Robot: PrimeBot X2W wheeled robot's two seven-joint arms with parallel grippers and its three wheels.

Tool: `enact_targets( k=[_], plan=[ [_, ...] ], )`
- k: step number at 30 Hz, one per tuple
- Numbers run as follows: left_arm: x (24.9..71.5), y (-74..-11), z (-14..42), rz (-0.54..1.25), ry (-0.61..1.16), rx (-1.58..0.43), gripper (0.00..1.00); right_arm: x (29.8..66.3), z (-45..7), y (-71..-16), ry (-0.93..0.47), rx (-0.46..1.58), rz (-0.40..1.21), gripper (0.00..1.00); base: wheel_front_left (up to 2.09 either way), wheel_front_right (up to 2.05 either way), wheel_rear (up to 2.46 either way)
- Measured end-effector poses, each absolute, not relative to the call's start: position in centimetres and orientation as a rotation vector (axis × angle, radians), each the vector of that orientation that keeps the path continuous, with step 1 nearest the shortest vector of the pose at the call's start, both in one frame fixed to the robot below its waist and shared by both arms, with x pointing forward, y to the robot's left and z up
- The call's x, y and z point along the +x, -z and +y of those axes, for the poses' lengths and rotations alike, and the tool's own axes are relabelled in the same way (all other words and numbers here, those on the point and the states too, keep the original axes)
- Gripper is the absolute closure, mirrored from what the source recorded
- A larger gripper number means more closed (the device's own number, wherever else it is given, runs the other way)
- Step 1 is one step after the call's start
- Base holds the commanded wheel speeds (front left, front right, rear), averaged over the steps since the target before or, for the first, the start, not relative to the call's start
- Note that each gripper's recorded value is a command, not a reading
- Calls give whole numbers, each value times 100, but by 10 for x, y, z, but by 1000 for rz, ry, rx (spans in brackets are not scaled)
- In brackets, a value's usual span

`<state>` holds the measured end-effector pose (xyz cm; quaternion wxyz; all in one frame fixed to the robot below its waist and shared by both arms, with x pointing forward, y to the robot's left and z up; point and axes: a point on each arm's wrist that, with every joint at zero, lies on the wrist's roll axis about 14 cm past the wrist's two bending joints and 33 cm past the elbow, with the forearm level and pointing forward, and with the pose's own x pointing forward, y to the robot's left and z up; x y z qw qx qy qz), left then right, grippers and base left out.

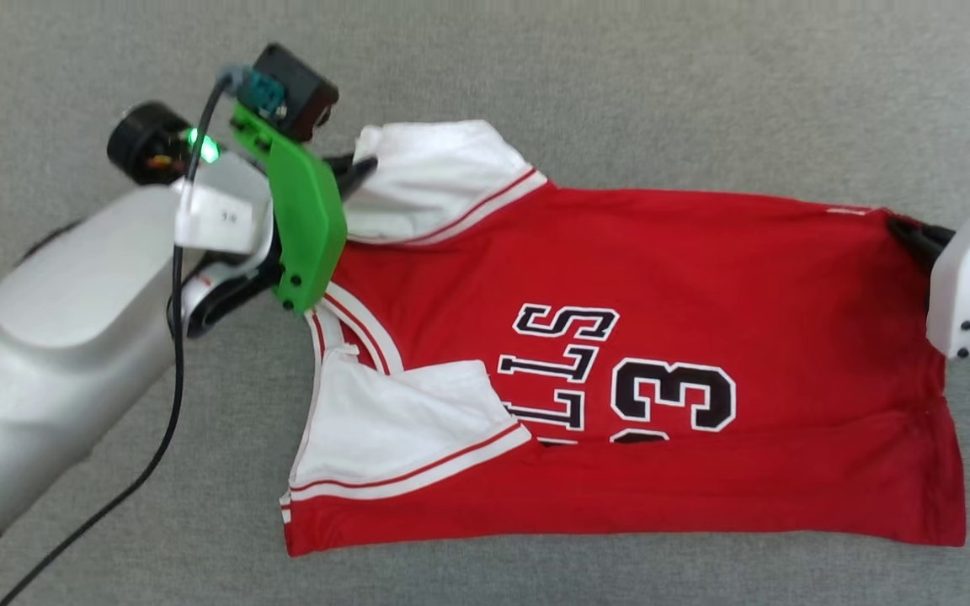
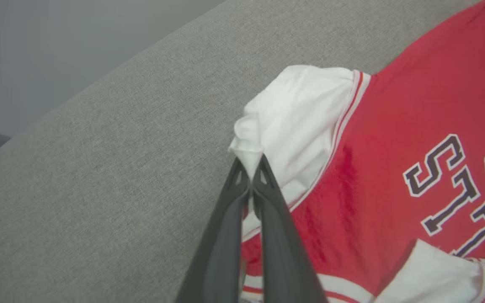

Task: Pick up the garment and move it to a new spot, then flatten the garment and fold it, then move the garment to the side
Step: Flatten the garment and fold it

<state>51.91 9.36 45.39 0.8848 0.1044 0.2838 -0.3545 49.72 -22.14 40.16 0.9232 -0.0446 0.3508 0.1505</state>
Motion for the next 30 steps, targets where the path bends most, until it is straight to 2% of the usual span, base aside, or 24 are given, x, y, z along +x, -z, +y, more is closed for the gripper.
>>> enact_targets(
  k=[4,6,18,25,26,27,28,30],
  plan=[
    [492,-462,95,568,738,211,100,479,-221,-422,-323,-91,627,100,0,0,0],
    [443,-465,98,563,734,184,100,444,-226,-440,-304,-45,535,100,0,0,0],
    [351,-418,107,721,683,68,100,358,-217,-403,-261,87,630,100,0,0,0],
    [341,-389,112,792,647,37,99,343,-218,-376,-225,123,730,100,0,0,0],
    [344,-389,111,781,639,31,79,343,-218,-376,-222,131,729,75,0,0,0],
    [347,-390,111,762,628,24,0,344,-218,-376,-219,137,727,11,0,0,0],
    [351,-393,112,732,610,16,0,344,-218,-378,-220,140,722,0,0,0,0],
    [358,-400,116,680,577,12,0,346,-216,-384,-227,153,705,0,0,0,0]
  ],
)
